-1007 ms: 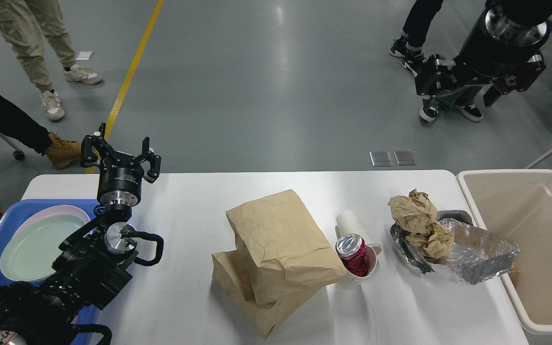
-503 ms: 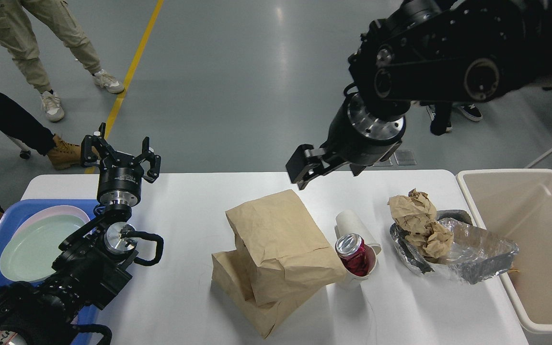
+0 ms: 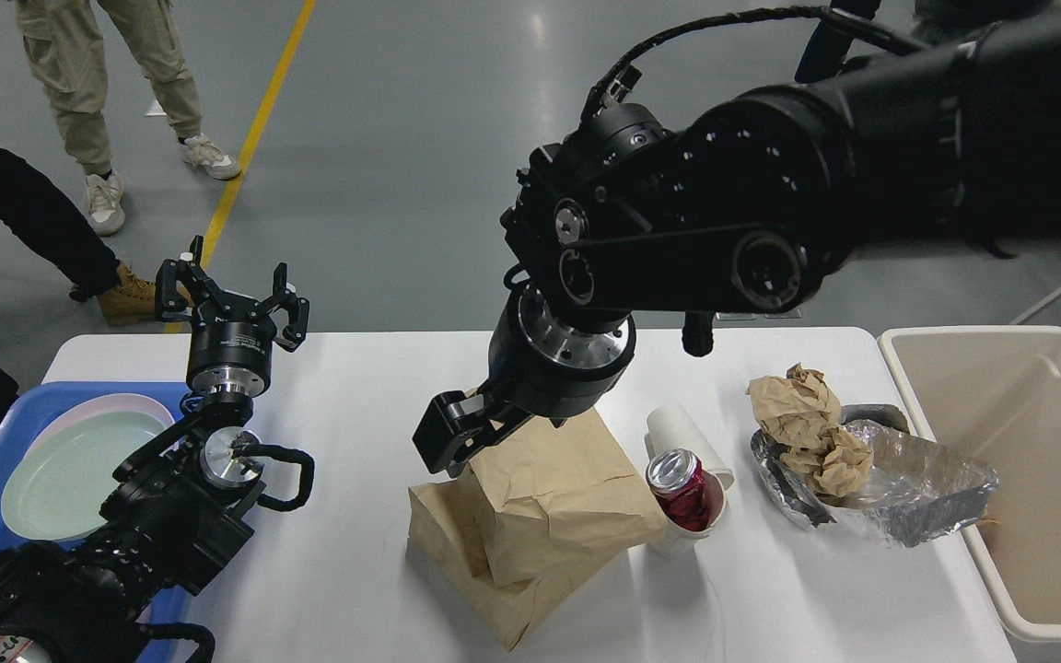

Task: Tidy desktop
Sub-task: 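Lower the right gripper onto the top of the brown paper bag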

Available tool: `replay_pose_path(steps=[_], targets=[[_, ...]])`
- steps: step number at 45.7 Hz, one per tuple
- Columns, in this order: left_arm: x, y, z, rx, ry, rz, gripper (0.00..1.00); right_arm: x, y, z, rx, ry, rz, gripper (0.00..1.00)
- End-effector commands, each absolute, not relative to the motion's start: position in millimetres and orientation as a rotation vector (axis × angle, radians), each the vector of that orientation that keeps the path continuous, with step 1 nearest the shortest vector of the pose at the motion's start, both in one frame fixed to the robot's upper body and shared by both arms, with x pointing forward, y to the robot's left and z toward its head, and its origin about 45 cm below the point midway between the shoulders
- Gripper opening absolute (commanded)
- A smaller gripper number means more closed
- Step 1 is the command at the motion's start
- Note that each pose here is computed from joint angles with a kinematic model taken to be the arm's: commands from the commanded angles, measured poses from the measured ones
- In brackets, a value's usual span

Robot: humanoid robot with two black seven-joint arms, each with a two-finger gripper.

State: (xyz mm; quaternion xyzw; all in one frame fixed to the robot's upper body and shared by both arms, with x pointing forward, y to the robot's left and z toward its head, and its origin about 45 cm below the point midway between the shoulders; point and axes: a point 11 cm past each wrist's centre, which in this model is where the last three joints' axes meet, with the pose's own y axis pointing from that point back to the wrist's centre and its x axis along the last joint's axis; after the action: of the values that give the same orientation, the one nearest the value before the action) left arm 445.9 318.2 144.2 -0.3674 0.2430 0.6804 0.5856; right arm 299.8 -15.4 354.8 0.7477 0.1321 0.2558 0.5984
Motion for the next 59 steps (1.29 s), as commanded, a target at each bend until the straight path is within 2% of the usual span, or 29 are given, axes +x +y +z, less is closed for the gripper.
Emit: replay_pose_path(steps=[1, 8, 22, 27, 37, 49, 59], targets=[[446, 318, 144, -0.857, 0.567, 1.587, 0.96, 315, -47, 376, 1.74, 0.248, 0.531, 1.0], [446, 318, 144, -0.857, 0.567, 1.587, 0.96, 332, -104, 423, 1.644, 0.223, 0.376, 1.0], [446, 318, 144, -0.857, 0.567, 1.587, 0.96, 411, -168, 528, 1.557, -0.25, 0.53, 1.0], [446, 318, 144, -0.857, 0.567, 1.587, 0.96, 417, -173, 539, 1.541, -0.291, 0.549, 1.0], [446, 318, 144, -0.857, 0.567, 1.587, 0.96, 405, -157, 519, 1.56, -0.206, 0.526, 1.0], [446, 318, 144, -0.857, 0.567, 1.587, 0.96, 337, -122, 434, 1.636, 0.157, 0.355, 1.0], [446, 318, 144, -0.857, 0.567, 1.587, 0.96, 328, -63, 379, 1.757, 0.147, 0.497, 1.0]])
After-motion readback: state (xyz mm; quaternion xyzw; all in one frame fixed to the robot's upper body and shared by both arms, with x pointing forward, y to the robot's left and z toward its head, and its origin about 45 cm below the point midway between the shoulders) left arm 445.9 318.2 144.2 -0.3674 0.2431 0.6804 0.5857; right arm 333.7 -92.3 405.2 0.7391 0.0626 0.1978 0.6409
